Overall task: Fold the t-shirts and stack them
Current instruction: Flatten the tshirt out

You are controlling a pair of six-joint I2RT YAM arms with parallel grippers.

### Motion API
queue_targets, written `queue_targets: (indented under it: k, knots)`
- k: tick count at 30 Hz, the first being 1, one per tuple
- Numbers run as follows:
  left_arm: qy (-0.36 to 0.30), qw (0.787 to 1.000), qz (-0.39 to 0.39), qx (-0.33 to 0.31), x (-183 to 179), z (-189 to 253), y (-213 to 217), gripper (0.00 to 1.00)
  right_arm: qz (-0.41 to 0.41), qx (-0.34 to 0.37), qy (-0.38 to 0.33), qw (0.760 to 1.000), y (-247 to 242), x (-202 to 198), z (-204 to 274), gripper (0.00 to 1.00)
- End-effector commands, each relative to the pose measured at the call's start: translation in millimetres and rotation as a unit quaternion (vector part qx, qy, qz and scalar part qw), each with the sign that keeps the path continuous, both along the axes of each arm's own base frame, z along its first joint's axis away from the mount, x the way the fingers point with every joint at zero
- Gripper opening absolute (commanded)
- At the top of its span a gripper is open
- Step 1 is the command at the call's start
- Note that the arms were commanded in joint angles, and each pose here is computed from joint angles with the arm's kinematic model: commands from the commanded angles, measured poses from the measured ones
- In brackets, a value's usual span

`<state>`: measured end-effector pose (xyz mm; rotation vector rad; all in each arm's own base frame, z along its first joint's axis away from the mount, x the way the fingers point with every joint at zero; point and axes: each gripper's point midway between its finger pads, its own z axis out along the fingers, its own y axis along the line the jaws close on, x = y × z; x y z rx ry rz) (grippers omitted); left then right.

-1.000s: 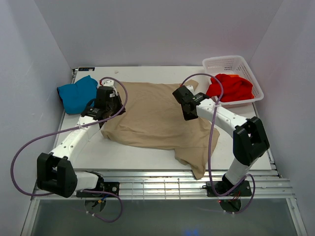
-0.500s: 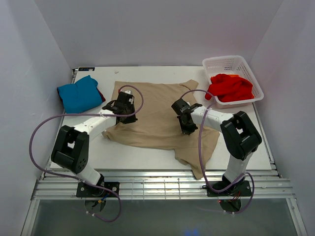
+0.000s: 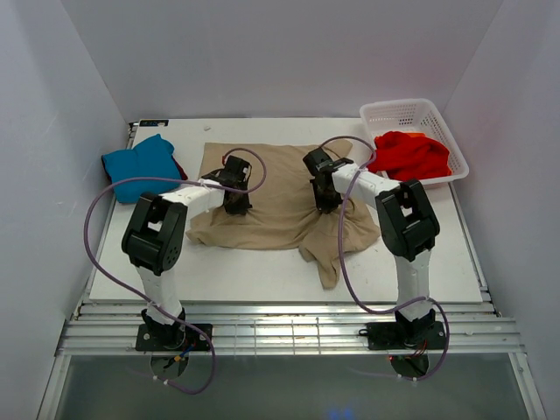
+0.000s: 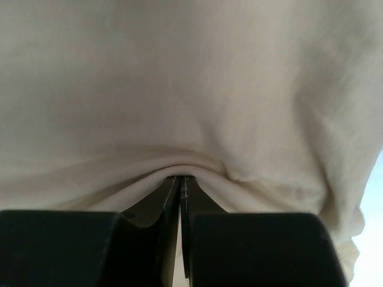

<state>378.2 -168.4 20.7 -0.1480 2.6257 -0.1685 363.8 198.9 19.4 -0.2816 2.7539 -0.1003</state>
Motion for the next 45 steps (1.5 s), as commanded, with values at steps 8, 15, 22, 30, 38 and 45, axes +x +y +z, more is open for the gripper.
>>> queue_targets:
  k: [8,15,22,30,38,45]
  knots:
    - [-0.019,0.998,0.053,0.038,52,-2,43,0.00,-0.017,-0.031,0.009,0.999,-44,41,-8,0.08]
    - [-0.034,0.996,0.057,0.066,76,14,49,0.00,-0.005,-0.003,-0.030,1.000,-39,17,30,0.08]
    - [-0.096,0.993,0.064,0.025,53,58,37,0.00,0.012,0.012,-0.019,1.000,-28,-17,20,0.08]
    - [-0.069,0.996,0.054,0.031,14,41,42,0.00,0.025,0.026,0.021,0.999,-11,-54,-14,0.08]
    - [0.009,0.997,0.056,0.050,-22,1,49,0.00,0.018,0.005,0.062,0.998,-14,-108,-28,0.08]
    - [0.052,0.994,0.069,0.072,-56,-11,62,0.00,-0.002,-0.027,0.084,0.996,-36,-165,-24,0.08]
